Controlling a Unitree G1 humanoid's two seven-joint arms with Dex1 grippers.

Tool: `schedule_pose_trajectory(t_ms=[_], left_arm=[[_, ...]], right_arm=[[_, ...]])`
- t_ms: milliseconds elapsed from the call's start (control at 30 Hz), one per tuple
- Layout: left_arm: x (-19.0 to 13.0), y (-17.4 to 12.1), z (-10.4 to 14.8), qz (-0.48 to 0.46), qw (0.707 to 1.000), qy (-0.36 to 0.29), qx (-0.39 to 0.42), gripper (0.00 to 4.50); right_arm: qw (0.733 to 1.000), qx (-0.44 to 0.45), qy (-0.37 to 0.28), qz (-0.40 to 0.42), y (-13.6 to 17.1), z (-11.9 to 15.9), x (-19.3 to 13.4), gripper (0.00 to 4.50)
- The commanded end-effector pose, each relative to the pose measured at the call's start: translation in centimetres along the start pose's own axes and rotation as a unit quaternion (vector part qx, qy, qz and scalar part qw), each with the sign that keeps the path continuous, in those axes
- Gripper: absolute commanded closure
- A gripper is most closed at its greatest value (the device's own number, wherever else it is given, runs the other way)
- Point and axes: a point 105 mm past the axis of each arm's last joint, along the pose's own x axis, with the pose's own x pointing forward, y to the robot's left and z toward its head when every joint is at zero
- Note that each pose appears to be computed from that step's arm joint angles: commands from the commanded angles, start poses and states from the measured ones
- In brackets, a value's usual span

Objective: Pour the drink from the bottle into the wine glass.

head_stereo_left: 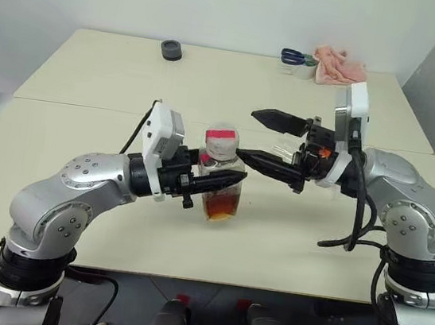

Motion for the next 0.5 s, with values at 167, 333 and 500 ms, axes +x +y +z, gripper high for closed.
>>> schedule_pose_trajectory(t_ms=[167,333,500], left_arm=[[-0.1,-0.6,1.3,-0.009,0.999,-0.016,0.031,2.68],[-0.1,-0.5,1.3,-0.01,0.999,-0.016,0.031,2.68],[0.0,-0.5,1.3,-0.008,0.999,-0.016,0.032,2.68]], right_arm=[[0.998,0.004,-0.011,0.06,2.1,1.0,0.6,0.02],[0.998,-0.002,-0.025,0.064,2.0,1.2,2.0,0.02],[0.997,-0.008,-0.029,0.066,1.8,0.8,3.0,0.02]])
